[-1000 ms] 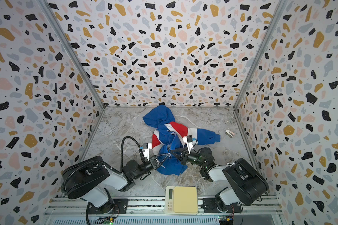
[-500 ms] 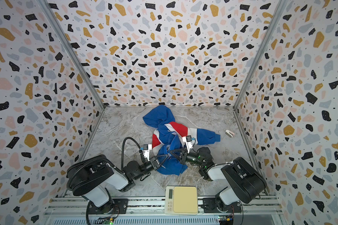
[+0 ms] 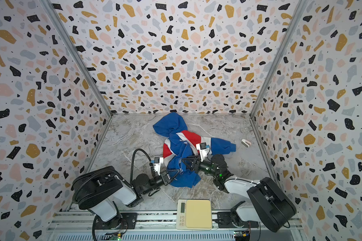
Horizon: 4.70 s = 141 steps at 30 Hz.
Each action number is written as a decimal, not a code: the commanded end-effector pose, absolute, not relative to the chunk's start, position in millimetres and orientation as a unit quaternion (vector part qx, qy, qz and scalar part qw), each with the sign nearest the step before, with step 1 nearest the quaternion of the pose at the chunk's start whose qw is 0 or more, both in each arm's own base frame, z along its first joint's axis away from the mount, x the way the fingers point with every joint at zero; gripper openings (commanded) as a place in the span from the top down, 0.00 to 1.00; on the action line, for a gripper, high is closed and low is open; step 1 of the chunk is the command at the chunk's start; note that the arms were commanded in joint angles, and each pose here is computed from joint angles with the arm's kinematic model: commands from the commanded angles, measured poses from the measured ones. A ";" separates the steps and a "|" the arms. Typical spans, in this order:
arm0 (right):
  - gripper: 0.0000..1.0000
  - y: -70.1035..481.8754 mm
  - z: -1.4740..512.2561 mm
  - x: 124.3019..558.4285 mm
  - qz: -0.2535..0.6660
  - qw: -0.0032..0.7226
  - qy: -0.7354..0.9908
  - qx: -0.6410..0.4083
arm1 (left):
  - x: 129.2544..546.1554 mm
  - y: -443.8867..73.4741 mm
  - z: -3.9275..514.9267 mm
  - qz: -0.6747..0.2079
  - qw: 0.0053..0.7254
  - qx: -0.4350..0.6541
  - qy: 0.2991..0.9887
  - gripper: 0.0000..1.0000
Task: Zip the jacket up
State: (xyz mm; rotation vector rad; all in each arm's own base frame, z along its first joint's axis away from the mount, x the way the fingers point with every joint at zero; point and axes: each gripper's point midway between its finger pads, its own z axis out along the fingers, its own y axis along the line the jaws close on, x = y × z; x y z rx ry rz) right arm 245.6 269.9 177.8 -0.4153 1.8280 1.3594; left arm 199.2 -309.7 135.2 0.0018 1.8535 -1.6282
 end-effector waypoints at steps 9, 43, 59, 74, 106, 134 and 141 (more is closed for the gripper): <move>0.39 231.1 162.2 217.2 0.410 0.459 0.757 -0.221 | 183.2 -309.4 140.9 -0.643 0.312 0.019 0.699 1.00; 0.28 304.1 132.6 164.0 0.557 0.296 0.705 -0.325 | 183.4 -307.3 149.0 -0.665 0.317 0.008 0.676 1.00; 0.53 300.2 119.6 152.0 0.579 0.267 0.710 -0.300 | 184.5 -307.9 150.3 -0.665 0.320 0.009 0.675 1.00; 0.69 306.0 118.3 150.3 0.585 0.268 0.713 -0.277 | 183.4 -305.8 150.2 -0.665 0.321 0.007 0.674 1.00; 1.00 300.3 157.5 194.9 0.571 0.290 0.747 -0.177 | 179.3 -307.5 132.2 -0.644 0.320 0.021 0.695 1.00; 1.00 289.0 202.7 259.4 0.565 0.359 0.735 -0.109 | 156.9 -291.1 95.1 -0.605 0.299 0.032 0.737 1.00; 1.00 284.1 225.7 297.6 0.542 0.395 0.733 -0.113 | 155.7 -286.8 89.9 -0.589 0.302 0.036 0.749 1.00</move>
